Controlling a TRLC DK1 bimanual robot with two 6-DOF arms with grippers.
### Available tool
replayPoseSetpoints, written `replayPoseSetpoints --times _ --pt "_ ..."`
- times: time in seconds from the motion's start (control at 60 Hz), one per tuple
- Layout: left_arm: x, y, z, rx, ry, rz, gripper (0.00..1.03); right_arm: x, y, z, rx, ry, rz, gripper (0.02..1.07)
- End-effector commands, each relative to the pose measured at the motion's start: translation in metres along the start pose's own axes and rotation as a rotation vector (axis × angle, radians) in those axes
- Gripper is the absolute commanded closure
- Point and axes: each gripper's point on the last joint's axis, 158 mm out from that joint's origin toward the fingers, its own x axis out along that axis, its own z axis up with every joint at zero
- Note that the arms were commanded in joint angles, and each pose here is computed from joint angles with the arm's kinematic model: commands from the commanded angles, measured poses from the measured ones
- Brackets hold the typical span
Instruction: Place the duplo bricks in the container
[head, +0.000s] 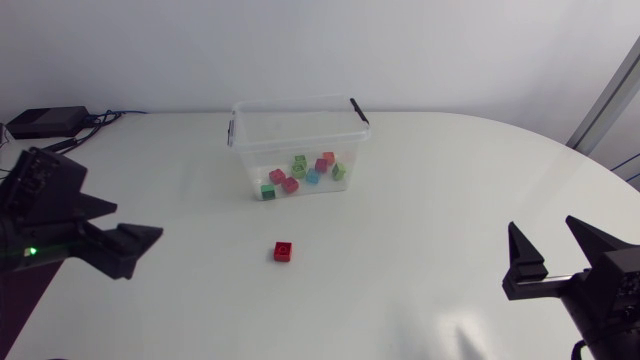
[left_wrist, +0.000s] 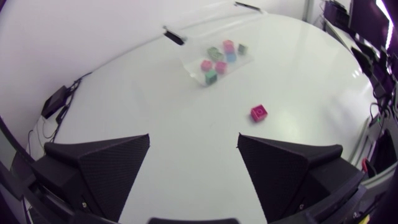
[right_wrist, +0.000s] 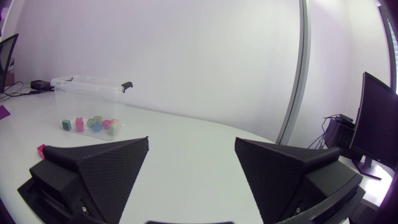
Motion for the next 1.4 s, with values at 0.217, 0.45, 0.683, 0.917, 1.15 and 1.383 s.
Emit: replayPoseSetpoints --times 0.217,0.45,0.683,0.917,1.15,1.383 --pt "0.007 -0.047 -0.009 0.265 0.073 -0.157 0.04 0.001 0.000 -0.005 -0.017 -0.002 -0.001 0.07" --pt "0.030 -0.072 -0.024 0.549 0.094 -0.258 0.04 0.001 0.001 -0.005 -0.018 -0.002 0.001 0.07" --pt "0.099 -0.071 -0.047 0.647 0.278 -0.353 0.04 0.001 0.001 -0.005 -0.018 0.000 0.001 0.07" --pt "0.136 -0.092 -0.022 0.728 0.278 -0.473 0.04 0.001 0.000 -0.005 -0.017 -0.002 -0.001 0.07" --pt "0.158 -0.104 -0.004 0.909 0.290 -0.558 0.04 0.001 0.001 -0.005 -0.018 -0.002 0.001 0.07" --pt "0.177 -0.119 0.011 1.037 0.292 -0.621 0.04 0.001 0.001 -0.005 -0.018 -0.002 0.001 0.07"
